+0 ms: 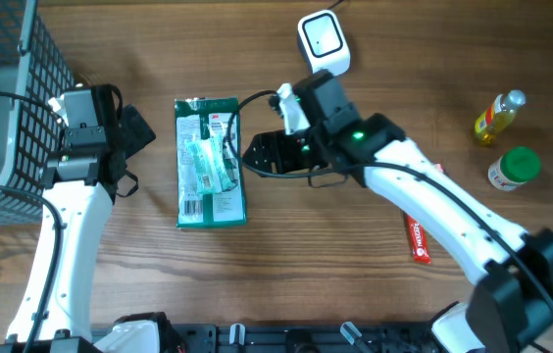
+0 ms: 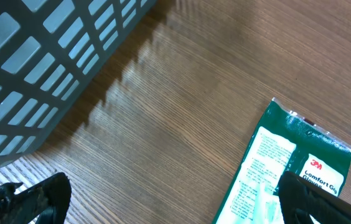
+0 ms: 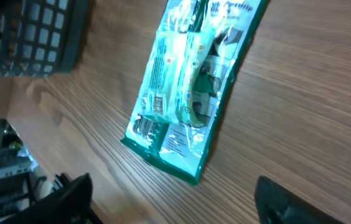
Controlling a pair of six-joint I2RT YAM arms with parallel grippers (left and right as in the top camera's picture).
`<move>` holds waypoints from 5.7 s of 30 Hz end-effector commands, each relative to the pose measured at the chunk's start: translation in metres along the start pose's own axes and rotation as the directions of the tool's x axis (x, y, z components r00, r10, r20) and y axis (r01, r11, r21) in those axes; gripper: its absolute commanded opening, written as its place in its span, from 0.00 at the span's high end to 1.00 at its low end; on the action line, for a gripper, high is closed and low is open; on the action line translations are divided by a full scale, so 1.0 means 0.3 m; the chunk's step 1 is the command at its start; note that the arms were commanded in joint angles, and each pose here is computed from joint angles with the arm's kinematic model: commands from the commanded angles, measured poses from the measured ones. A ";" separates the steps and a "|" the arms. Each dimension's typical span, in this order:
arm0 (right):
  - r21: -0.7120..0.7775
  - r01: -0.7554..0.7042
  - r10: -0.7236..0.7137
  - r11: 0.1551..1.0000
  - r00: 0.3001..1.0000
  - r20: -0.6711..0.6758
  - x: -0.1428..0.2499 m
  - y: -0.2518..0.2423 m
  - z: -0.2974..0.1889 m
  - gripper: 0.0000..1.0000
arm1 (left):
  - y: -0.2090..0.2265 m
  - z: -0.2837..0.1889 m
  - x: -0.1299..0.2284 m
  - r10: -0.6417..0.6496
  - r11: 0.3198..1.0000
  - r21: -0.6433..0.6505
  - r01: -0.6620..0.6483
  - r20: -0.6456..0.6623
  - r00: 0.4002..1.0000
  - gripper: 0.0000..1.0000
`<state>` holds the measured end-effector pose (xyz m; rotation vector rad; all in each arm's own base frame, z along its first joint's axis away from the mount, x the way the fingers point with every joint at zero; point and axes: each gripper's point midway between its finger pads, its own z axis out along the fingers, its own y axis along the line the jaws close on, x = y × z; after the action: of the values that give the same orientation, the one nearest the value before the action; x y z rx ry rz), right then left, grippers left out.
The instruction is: Scan the item barcode
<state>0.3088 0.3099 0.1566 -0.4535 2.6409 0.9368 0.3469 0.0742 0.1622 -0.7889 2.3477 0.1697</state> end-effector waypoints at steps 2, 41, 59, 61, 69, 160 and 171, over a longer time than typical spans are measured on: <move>-0.007 -0.037 0.036 0.999 0.998 -0.045 0.015 -0.018 0.081 0.25 | 0.009 -0.008 -0.019 0.004 1.000 -0.010 -0.003 0.018 1.000 0.00; 0.150 0.072 -0.088 0.986 0.991 0.101 -0.007 -0.066 0.502 0.45 | 0.009 -0.008 -0.019 0.004 1.000 -0.010 -0.003 0.018 1.000 0.00; 0.130 -0.020 0.007 0.991 0.995 0.097 0.024 -0.056 0.545 0.60 | 0.009 -0.008 -0.019 0.004 1.000 -0.010 -0.003 0.018 1.000 0.00; 0.136 -0.023 0.011 0.990 0.996 0.089 0.033 -0.066 0.554 0.61 | 0.009 -0.008 -0.019 0.004 1.000 -0.010 -0.003 0.018 1.000 0.00; 0.149 -0.020 0.009 0.989 0.997 0.070 0.053 -0.091 0.580 0.88 | 0.009 -0.008 -0.019 0.004 1.000 -0.010 -0.003 0.018 1.000 0.00; -0.079 -0.095 0.105 0.992 0.985 0.134 0.023 -0.106 0.147 0.96 | 0.009 -0.008 -0.019 0.004 1.000 -0.010 -0.003 0.018 1.000 0.00; -0.038 -0.078 0.081 0.996 0.993 0.087 0.110 -0.186 0.191 0.96 | 0.009 -0.008 -0.019 0.004 1.000 -0.010 -0.003 0.018 1.000 0.00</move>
<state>0.3218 0.3039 0.0904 -0.2513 2.5574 1.0101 0.3469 0.0742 0.1622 -0.7889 2.3477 0.1697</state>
